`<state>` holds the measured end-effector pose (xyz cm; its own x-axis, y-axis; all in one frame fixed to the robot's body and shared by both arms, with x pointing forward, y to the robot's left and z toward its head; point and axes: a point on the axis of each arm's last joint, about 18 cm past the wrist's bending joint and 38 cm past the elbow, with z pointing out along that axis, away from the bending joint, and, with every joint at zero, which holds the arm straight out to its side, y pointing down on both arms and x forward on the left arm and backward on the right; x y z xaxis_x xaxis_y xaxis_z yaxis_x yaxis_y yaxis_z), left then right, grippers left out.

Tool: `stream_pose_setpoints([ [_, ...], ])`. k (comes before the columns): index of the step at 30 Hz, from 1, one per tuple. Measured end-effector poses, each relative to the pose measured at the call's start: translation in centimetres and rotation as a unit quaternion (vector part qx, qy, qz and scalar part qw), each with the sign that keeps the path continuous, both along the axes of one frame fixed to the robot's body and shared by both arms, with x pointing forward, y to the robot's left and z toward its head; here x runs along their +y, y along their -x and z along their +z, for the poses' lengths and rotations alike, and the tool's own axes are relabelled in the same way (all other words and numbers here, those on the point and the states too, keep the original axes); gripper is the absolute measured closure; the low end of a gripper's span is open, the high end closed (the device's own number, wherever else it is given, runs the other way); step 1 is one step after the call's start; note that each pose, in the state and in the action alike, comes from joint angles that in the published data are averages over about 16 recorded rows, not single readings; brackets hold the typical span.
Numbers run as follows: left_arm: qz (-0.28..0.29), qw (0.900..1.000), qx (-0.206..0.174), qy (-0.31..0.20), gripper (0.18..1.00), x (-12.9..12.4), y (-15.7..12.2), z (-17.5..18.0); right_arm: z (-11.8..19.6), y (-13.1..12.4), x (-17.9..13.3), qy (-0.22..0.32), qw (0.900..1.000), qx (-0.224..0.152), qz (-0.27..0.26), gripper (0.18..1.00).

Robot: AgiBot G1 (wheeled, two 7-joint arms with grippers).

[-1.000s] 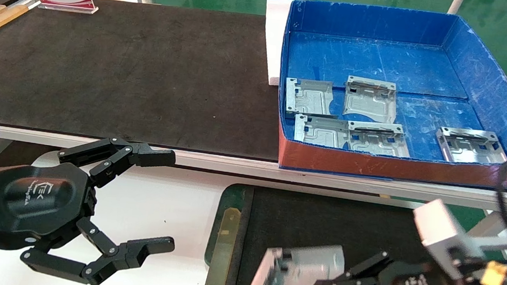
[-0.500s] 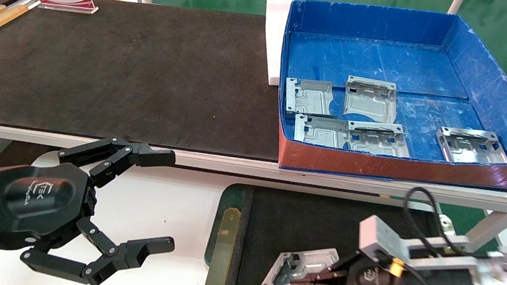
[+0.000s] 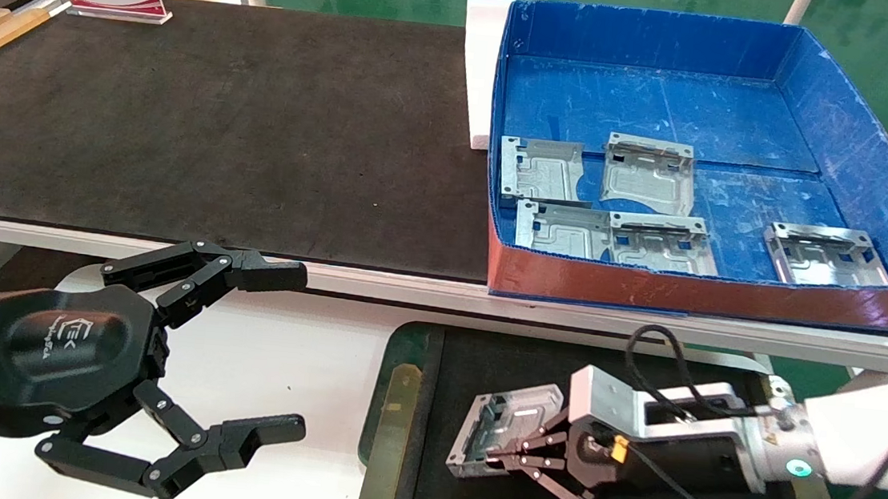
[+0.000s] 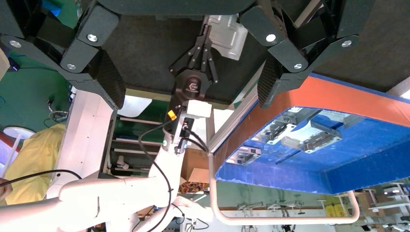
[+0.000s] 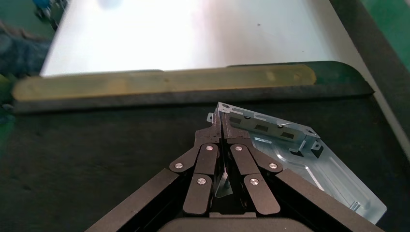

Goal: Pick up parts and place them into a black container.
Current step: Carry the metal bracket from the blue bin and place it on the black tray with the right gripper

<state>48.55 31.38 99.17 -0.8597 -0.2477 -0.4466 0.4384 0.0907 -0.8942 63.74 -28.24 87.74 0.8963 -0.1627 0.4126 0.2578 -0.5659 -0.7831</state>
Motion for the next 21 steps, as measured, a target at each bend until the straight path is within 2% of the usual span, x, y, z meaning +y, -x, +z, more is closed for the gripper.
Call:
stream_pose_setpoints([
  [11,0.000,1.0000,0.000,0.000,0.184,0.0,0.0,0.0,-1.0,-1.9,1.2,0.048,0.996,-0.065,0.030,0.988],
  [21,0.000,1.0000,0.000,0.000,0.184,0.0,0.0,0.0,-2.0,-2.6,1.7,0.070,0.991,-0.107,0.048,0.988],
])
